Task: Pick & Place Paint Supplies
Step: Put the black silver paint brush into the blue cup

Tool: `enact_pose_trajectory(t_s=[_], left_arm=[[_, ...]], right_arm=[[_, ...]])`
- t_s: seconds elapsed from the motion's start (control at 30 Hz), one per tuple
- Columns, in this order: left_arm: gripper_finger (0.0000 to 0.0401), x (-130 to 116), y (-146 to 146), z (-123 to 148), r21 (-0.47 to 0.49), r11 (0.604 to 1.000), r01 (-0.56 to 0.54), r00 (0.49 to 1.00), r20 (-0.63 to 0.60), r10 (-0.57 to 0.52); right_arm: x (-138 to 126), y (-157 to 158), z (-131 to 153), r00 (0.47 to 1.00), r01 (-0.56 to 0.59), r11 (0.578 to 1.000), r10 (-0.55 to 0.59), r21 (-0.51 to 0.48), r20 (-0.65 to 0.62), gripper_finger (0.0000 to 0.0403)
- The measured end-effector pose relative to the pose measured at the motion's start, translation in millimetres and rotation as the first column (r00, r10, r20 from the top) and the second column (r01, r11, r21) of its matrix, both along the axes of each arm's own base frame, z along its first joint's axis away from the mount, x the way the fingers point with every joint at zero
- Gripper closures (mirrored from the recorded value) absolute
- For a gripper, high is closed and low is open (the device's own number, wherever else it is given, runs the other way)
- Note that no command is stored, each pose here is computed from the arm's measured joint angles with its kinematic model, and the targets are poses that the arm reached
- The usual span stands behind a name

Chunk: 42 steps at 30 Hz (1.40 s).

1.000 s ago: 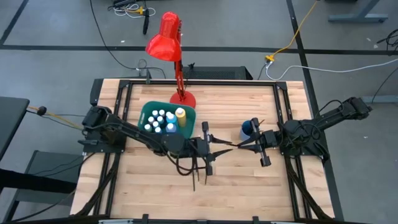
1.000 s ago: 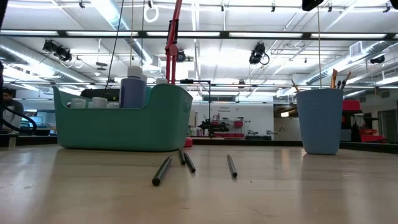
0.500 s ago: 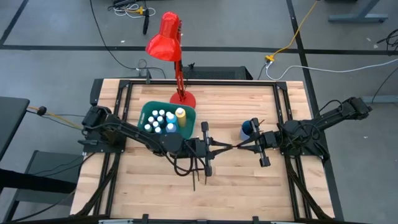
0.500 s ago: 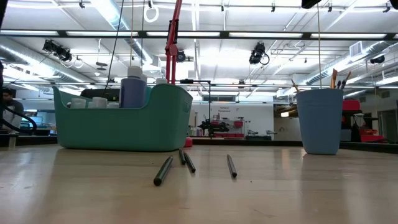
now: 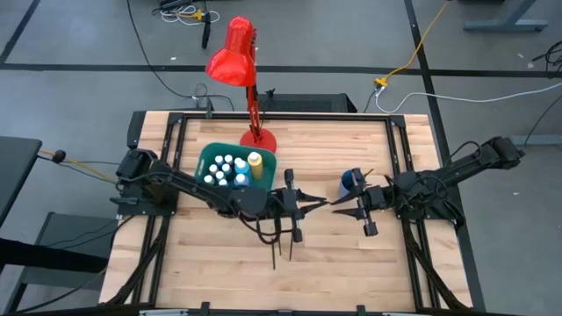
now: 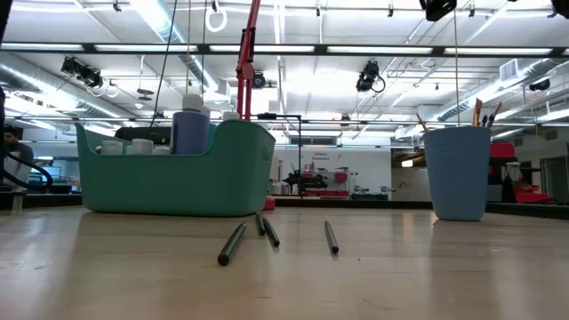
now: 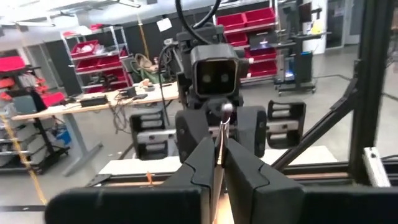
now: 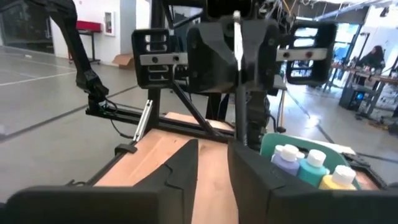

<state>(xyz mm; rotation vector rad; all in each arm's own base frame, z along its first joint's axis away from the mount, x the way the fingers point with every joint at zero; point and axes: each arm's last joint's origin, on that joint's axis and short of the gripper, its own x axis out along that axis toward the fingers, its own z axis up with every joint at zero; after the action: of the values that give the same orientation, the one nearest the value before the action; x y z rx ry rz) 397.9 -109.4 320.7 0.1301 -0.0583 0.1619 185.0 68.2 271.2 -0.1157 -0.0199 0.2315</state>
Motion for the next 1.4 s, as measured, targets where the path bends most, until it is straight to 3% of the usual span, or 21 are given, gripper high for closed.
enact_pose_trajectory(t_s=[0.23,0.5,0.67,0.77,0.93,1.13,1.4], left_arm=[[0.0371,1.0,2.1,-3.0,-0.033,0.999,0.017,1.000,-0.023,-0.018],[0.0370,0.2,0.1,-9.0,-0.038,0.999,0.006,0.996,-0.088,-0.009],[0.0371,-2.7,-5.3,-16.0,-0.067,0.997,-0.043,0.987,-0.154,0.032],[0.0373,-5.3,-9.8,-19.9,-0.067,0.996,-0.051,0.981,-0.190,0.037],[0.0368,-6.8,-17.9,-20.3,-0.064,0.997,-0.035,0.984,-0.179,0.023],[0.0374,-5.5,-12.4,-19.1,-0.062,0.995,-0.073,0.984,-0.169,0.061],[0.0369,-2.0,-4.6,-14.1,-0.073,0.996,-0.043,0.992,-0.124,0.034]], right_arm=[[22.2,4.5,-10.2,1.000,0.011,1.000,-0.011,0.017,0.024,0.0290],[27.9,1.0,-11.9,0.999,0.020,0.998,-0.021,0.065,0.026,0.0231],[26.0,4.1,-10.4,0.994,-0.105,0.994,0.103,0.044,0.039,0.0208],[21.6,4.3,-2.3,0.990,-0.114,0.991,0.108,0.072,0.086,0.0208],[23.8,-2.3,-11.0,0.998,0.065,0.998,-0.065,0.017,0.008,0.0222],[29.9,-2.2,-16.7,0.999,-0.025,0.993,0.029,0.115,-0.041,0.0229],[40.3,-8.3,-24.0,0.998,0.035,0.993,-0.030,0.114,-0.047,0.0229]])
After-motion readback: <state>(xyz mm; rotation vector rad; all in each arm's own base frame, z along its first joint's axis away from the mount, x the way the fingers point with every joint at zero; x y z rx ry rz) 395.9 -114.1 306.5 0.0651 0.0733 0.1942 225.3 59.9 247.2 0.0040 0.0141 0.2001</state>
